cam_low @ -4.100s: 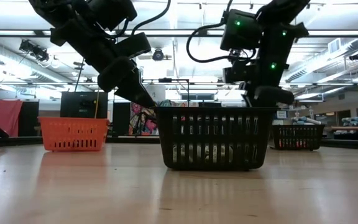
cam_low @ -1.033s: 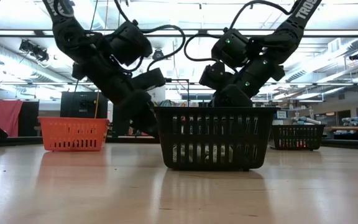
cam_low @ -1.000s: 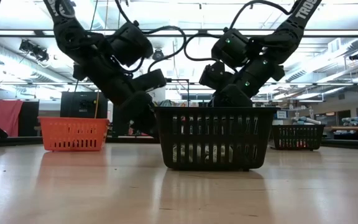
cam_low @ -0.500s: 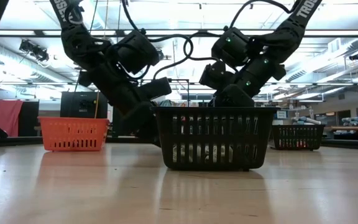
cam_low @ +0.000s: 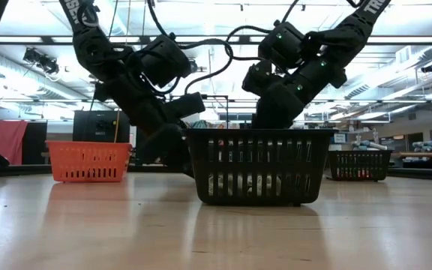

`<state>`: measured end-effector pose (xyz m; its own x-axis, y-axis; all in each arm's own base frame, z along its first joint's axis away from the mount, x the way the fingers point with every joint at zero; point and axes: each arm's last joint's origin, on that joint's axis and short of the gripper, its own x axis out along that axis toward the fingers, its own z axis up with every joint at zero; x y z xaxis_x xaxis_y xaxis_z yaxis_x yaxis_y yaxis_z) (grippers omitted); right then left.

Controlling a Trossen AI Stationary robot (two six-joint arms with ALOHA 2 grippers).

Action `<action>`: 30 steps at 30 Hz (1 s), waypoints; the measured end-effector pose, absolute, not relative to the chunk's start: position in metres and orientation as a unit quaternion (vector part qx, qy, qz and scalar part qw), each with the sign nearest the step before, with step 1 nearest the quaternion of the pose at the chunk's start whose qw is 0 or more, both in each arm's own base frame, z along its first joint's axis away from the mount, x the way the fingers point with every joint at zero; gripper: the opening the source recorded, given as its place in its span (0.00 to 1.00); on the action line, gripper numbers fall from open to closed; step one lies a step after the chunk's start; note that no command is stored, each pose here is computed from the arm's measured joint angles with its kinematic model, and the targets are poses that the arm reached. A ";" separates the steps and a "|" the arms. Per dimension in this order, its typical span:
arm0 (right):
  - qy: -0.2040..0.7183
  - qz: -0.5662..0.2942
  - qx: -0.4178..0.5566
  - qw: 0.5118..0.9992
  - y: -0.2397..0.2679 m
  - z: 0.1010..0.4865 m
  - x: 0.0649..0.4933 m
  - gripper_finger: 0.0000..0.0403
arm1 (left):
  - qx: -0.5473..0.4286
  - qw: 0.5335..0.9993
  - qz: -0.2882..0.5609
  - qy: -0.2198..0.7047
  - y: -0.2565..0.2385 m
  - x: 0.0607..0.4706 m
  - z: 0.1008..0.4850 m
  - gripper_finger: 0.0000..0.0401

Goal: Sort Halloween decoration
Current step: Put the orange pumpkin toy into the top black bin

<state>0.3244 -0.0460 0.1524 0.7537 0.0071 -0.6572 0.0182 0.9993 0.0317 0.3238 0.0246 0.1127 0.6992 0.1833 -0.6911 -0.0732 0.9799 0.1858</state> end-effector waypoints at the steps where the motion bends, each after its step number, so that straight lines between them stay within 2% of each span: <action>1: 0.351 -0.006 0.029 0.936 -0.046 0.153 0.324 0.59 | 0.079 0.919 0.068 0.380 0.025 0.324 0.114 0.24; 9: 0.294 -0.083 0.139 0.942 -0.058 0.161 0.329 0.59 | 0.213 0.911 0.105 0.338 0.023 0.339 0.134 0.24; 17: 0.268 -0.139 0.150 0.941 -0.071 0.167 0.327 0.58 | 0.369 0.863 0.180 0.293 0.015 0.347 0.151 0.24; 30: 0.211 -0.146 0.158 0.953 -0.073 0.192 0.323 0.56 | 0.406 0.844 0.218 0.274 0.016 0.349 0.160 0.24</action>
